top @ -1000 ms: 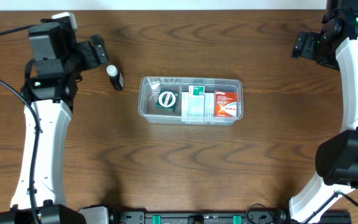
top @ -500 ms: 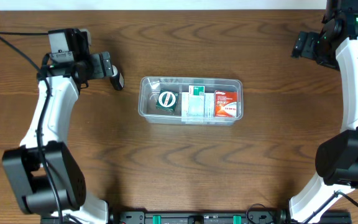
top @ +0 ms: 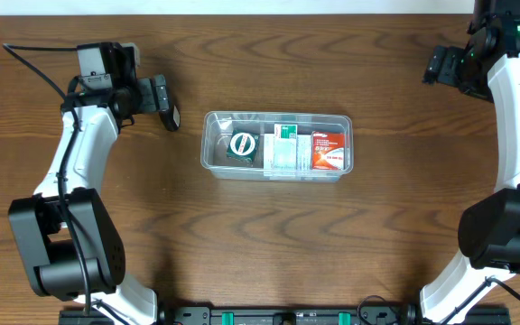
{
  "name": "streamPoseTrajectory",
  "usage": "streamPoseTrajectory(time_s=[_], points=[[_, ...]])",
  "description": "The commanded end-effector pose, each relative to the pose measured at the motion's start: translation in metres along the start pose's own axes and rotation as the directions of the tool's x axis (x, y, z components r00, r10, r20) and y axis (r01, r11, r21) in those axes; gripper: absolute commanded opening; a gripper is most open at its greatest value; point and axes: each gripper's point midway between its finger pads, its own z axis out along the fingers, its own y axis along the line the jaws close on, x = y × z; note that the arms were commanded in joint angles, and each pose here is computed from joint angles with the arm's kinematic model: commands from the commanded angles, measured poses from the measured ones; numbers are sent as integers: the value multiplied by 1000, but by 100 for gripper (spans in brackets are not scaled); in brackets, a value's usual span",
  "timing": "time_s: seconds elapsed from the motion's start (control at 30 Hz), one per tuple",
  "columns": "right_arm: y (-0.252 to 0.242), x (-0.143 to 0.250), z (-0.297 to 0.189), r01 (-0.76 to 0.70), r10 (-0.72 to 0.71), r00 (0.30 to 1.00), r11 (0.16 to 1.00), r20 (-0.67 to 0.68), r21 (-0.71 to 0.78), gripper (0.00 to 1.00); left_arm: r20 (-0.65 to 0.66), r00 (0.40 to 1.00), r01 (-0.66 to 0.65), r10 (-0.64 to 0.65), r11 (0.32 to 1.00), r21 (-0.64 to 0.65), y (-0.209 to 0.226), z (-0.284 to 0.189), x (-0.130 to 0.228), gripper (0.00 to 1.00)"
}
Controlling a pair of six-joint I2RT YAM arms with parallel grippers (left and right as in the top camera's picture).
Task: Pack container
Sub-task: 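Move the left gripper to the dark bottle and grasp its cap, then carry the dark bottle right and lower it into the container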
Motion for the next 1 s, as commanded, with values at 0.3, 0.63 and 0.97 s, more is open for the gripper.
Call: streamPoseTrajectory(time_s=[0.3, 0.63, 0.97], points=[[-4, -1, -4, -9, 8, 1000, 1000, 10, 12, 99, -99, 995, -21, 22, 1000, 14, -22, 22, 26, 98], [-5, -1, -4, -10, 10, 1000, 1000, 10, 14, 98, -128, 992, -25, 17, 998, -61, -9, 24, 34, 77], [-4, -1, -4, -9, 9, 1000, 1000, 10, 13, 99, -116, 993, 12, -20, 998, -65, -9, 23, 31, 40]])
